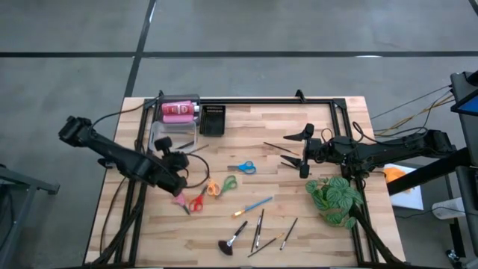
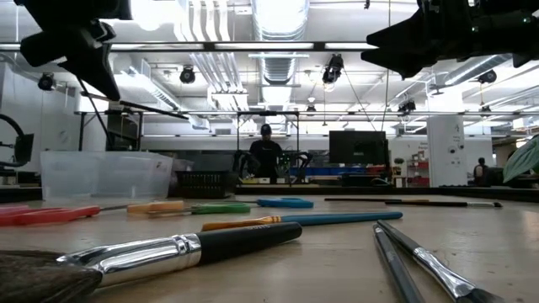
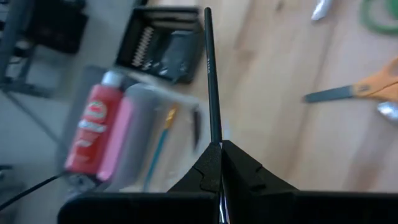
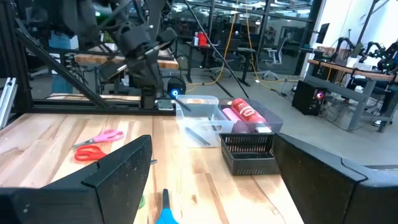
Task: Pick & Place Paint Supplies
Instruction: Put the black paint brush into the transparent bin, then put the blue paint brush into the transparent bin
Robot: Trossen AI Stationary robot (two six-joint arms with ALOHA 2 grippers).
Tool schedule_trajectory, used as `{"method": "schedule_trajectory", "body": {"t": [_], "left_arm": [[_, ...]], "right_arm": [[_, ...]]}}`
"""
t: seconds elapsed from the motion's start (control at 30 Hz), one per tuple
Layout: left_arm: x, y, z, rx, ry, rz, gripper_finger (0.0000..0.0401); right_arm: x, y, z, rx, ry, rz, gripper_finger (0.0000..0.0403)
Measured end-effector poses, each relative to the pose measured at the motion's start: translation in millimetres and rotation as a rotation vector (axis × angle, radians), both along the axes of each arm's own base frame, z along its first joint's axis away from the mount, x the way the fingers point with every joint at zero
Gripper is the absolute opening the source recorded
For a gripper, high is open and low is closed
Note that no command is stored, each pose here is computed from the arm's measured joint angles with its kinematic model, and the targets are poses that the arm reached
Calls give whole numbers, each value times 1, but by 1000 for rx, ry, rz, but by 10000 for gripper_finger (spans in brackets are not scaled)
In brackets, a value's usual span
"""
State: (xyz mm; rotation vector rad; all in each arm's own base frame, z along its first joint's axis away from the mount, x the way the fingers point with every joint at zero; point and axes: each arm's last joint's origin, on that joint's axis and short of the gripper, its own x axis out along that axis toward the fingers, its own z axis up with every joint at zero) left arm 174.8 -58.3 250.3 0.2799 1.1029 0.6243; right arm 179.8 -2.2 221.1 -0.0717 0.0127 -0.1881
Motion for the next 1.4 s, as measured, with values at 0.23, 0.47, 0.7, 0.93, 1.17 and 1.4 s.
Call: {"method": "schedule_trajectory", "body": {"t": [0.23, 0.47, 0.7, 0.93, 1.17, 1.4], "left_arm": [[-12, 18, 5, 76, 86, 63, 6], [-19, 33, 4, 131, 205, 90, 6], [-17, 46, -3, 143, 248, 117, 6], [-16, 56, -5, 131, 254, 166, 6], [-16, 64, -5, 118, 261, 211, 6], [-15, 65, -5, 116, 259, 217, 6]], "right_arm": [[0, 0, 0, 0, 0, 0, 331], [0, 0, 0, 0, 0, 0, 331], [0, 0, 0, 0, 0, 0, 331], [0, 0, 0, 0, 1, 0, 331], [0, 0, 0, 0, 1, 0, 331], [0, 0, 0, 0, 1, 0, 331]]}}
